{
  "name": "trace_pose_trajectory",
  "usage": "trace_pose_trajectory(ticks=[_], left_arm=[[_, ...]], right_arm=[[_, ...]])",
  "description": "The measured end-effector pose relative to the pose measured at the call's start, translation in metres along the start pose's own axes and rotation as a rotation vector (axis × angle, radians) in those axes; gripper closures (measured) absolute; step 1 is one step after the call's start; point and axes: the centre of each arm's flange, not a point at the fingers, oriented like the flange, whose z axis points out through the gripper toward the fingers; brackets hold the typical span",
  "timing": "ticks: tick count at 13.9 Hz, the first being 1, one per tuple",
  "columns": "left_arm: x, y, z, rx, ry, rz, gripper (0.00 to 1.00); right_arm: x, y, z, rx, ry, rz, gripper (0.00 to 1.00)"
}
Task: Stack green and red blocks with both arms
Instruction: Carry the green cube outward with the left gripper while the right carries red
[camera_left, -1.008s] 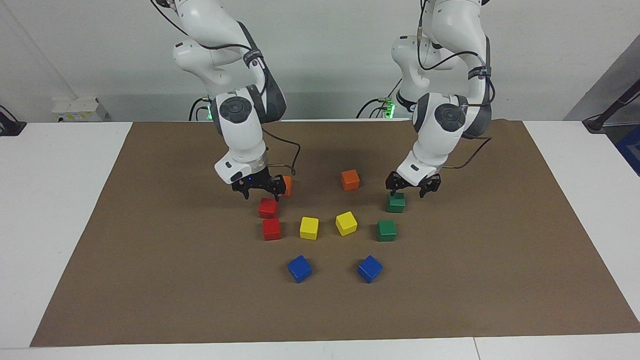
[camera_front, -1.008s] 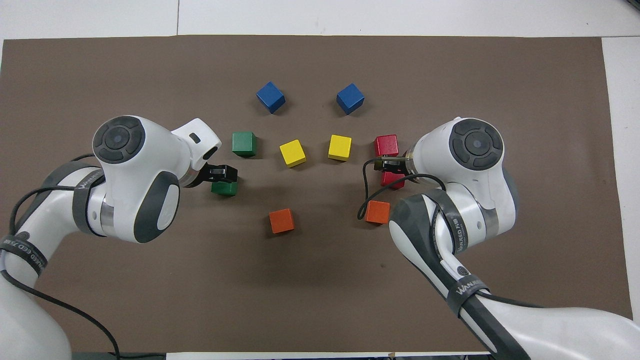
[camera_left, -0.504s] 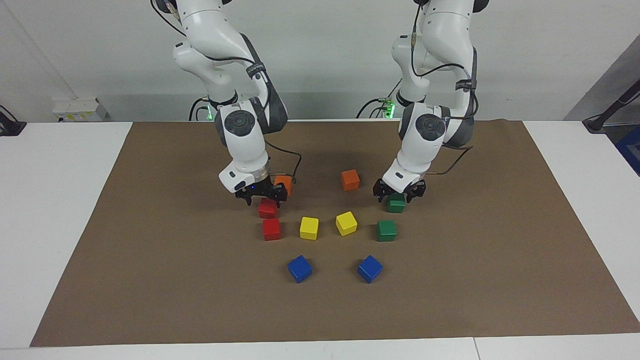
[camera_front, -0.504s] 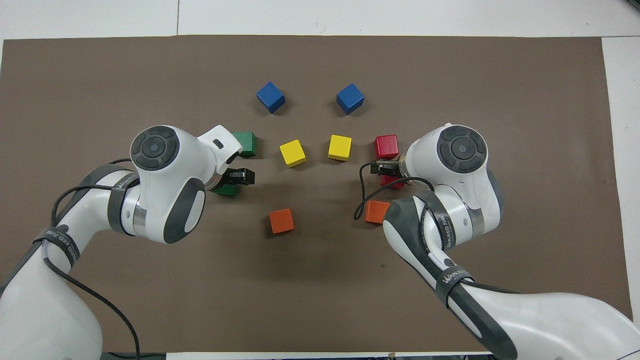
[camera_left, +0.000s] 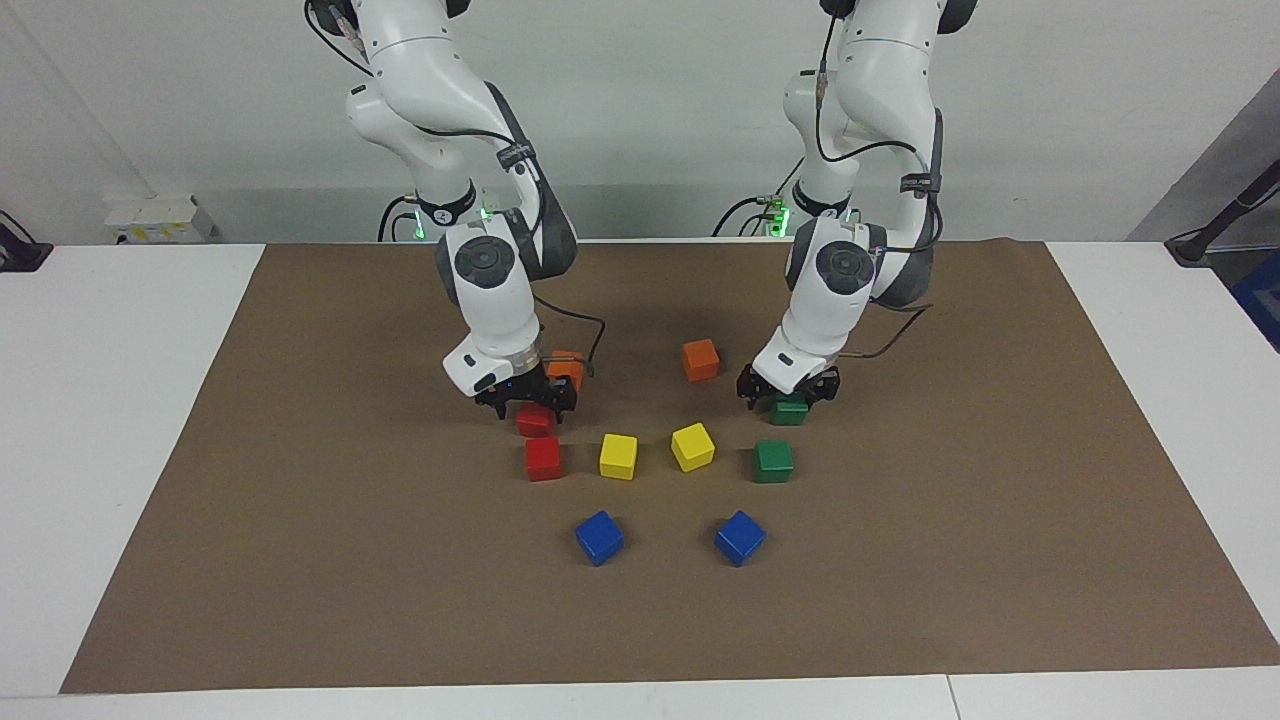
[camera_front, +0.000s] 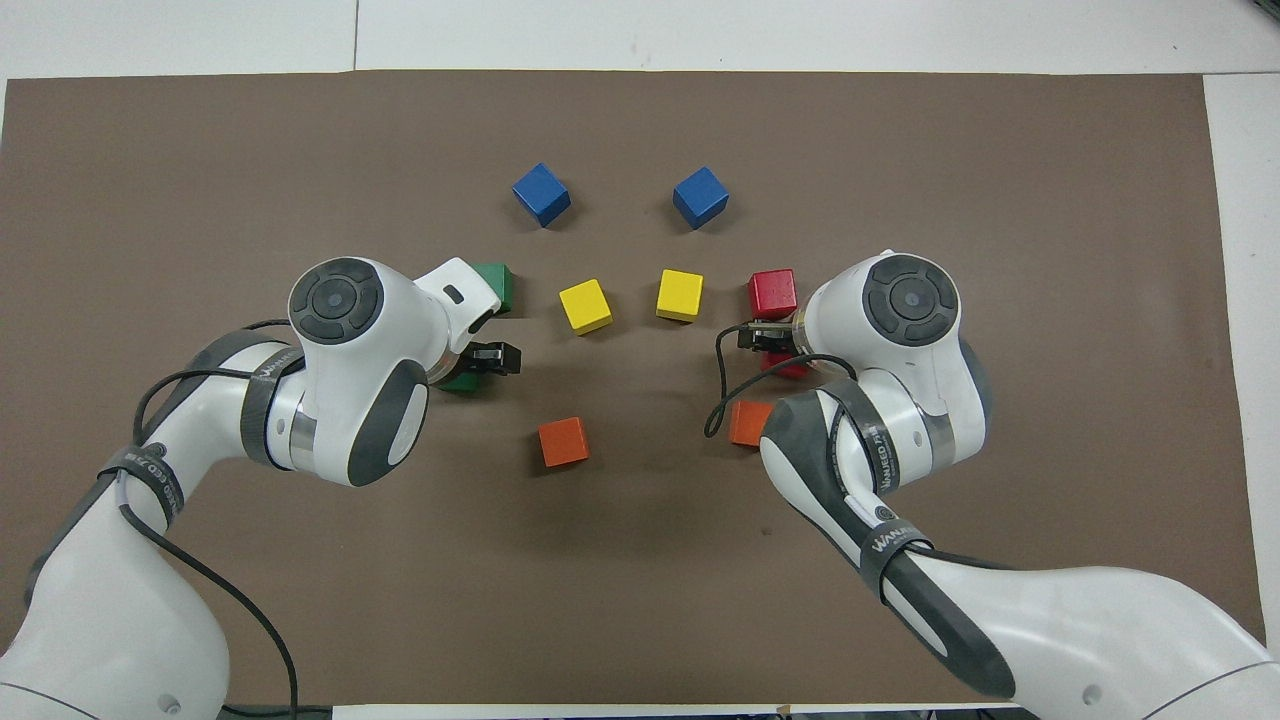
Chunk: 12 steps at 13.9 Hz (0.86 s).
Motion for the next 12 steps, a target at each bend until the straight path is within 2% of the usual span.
trace_pose_trajectory(ticks=[1, 2, 3, 4, 5, 6, 7, 9, 12], left_arm=[[0.000, -0.001, 0.001, 0.001, -0.001, 0.001, 0.00], [0.000, -0.002, 0.001, 0.001, -0.001, 0.000, 0.01], [0.000, -0.003, 0.001, 0.002, 0.000, -0.002, 0.04], [0.000, -0.005, 0.001, 0.002, -0.001, -0.004, 0.21], [0.000, -0.006, 0.002, 0.003, -0.001, -0.005, 0.33], [0.001, -0.006, 0.002, 0.003, -0.001, -0.003, 0.44], [0.001, -0.007, 0.002, 0.003, -0.001, -0.001, 0.45], [0.001, -0.007, 0.002, 0.003, -0.001, -0.001, 0.45], [0.005, -0.018, -0.004, 0.006, -0.005, -0.020, 0.45]], right_arm=[[0.000, 0.000, 0.000, 0.000, -0.001, 0.001, 0.19], [0.000, 0.000, 0.000, 0.000, -0.001, 0.000, 0.19], [0.000, 0.000, 0.000, -0.001, -0.002, 0.000, 0.27], [0.000, 0.000, -0.002, -0.006, -0.012, 0.001, 0.38], [0.002, 0.000, -0.009, -0.019, -0.036, 0.003, 0.45], [0.007, 0.001, -0.026, -0.037, -0.070, 0.008, 0.45], [0.016, 0.006, -0.051, -0.049, -0.094, 0.012, 0.45], [0.037, 0.035, -0.095, -0.047, -0.101, -0.032, 0.45], [0.075, 0.134, -0.114, -0.027, -0.087, -0.126, 0.45]])
